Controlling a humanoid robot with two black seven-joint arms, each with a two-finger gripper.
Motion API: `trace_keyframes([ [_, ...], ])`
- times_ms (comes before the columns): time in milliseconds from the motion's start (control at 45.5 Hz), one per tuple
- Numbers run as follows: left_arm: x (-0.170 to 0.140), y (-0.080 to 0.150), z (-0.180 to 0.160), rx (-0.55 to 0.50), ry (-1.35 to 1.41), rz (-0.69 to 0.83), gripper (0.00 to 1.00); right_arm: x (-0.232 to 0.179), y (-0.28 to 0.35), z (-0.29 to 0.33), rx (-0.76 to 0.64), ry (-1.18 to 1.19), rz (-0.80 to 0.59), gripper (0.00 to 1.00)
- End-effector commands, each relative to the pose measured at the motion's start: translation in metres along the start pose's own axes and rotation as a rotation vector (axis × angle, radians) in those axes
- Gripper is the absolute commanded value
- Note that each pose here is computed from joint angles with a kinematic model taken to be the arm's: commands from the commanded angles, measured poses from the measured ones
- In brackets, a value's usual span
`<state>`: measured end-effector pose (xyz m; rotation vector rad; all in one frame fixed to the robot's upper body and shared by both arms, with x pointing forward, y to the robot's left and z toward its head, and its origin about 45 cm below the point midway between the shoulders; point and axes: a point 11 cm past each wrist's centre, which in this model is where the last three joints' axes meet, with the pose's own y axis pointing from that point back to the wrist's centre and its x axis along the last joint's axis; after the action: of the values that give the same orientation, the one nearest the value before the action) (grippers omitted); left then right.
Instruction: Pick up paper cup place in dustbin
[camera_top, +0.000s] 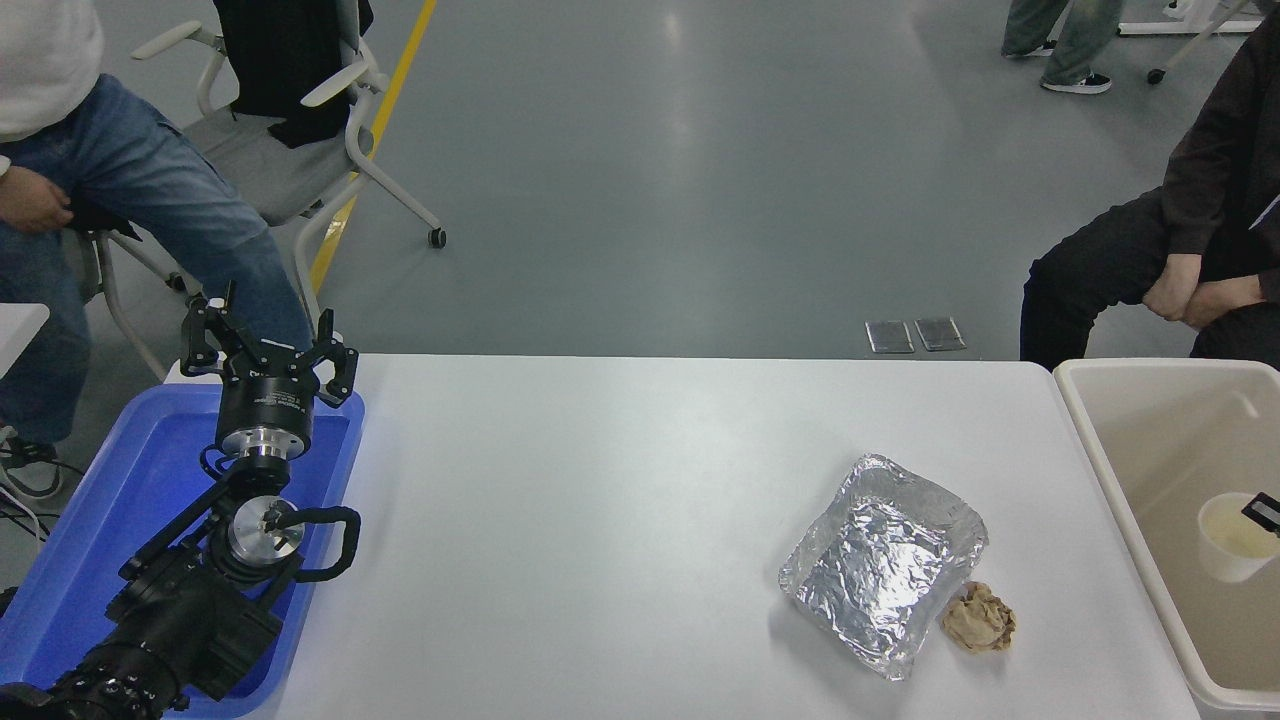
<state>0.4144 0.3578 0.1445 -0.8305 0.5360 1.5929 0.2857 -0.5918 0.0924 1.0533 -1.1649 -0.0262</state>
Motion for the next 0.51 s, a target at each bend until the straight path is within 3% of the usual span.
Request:
trace_keyframes([
  [0, 0.0, 0.0, 0.0, 0.0, 0.0, 0.0, 0.99, -0.004, 0.002, -0.023, 0.053, -0.014, -0.03, 1.0],
  [484, -0.001, -0.001, 0.0, 0.001, 0.0, -0.003, 0.99, 0.041, 0.042, -0.097, 0.262, 0.097, -0.06, 1.0],
])
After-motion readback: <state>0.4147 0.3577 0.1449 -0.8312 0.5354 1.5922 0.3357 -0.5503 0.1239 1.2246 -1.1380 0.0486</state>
